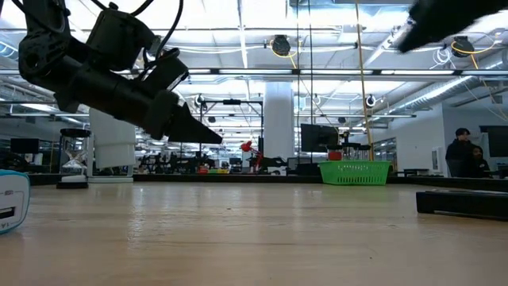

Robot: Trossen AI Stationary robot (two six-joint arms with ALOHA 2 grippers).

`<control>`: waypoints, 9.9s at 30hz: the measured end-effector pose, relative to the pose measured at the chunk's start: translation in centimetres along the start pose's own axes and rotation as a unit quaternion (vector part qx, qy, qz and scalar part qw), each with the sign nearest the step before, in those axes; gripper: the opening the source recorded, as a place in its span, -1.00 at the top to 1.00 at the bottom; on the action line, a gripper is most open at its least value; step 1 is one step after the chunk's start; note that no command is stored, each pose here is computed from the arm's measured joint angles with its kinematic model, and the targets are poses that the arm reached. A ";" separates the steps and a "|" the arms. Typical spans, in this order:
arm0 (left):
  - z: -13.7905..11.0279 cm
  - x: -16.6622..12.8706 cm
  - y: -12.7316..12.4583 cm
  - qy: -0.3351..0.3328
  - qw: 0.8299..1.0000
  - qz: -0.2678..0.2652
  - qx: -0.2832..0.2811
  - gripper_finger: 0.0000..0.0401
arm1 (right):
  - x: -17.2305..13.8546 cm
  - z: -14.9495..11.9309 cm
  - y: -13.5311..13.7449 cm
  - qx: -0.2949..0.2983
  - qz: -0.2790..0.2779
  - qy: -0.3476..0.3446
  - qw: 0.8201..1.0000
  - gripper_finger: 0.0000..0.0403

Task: Pick & Place Office items
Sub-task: Put the black digital clock into the black bin

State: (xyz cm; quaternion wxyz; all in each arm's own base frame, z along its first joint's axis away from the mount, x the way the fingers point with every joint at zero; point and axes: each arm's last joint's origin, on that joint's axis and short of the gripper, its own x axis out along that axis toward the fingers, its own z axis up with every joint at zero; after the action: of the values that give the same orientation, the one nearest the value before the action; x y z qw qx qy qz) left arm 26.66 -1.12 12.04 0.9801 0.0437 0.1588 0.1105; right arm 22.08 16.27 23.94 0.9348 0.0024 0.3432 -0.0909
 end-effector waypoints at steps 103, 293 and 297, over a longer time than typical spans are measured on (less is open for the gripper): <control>1.7 0.8 -1.8 0.029 0.951 -0.167 -0.260 0.03 | 8.4 -4.3 2.4 0.003 -0.156 0.100 0.983 0.20; 5.6 -15.4 -13.5 0.105 0.906 -0.410 0.032 0.92 | 12.6 -4.5 -4.1 -0.038 -0.125 -0.154 0.979 0.75; 6.3 -18.9 -15.2 0.208 0.898 -0.387 -0.015 0.97 | 12.5 -4.7 -4.2 -0.032 -0.122 -0.165 0.978 0.75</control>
State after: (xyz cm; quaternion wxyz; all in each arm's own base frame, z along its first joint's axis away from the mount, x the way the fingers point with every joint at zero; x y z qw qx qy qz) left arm 14.24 -20.52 21.85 0.8908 -0.0596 0.3614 -0.2690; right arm 27.71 10.36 12.60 0.9601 -0.0844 0.1845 -0.1926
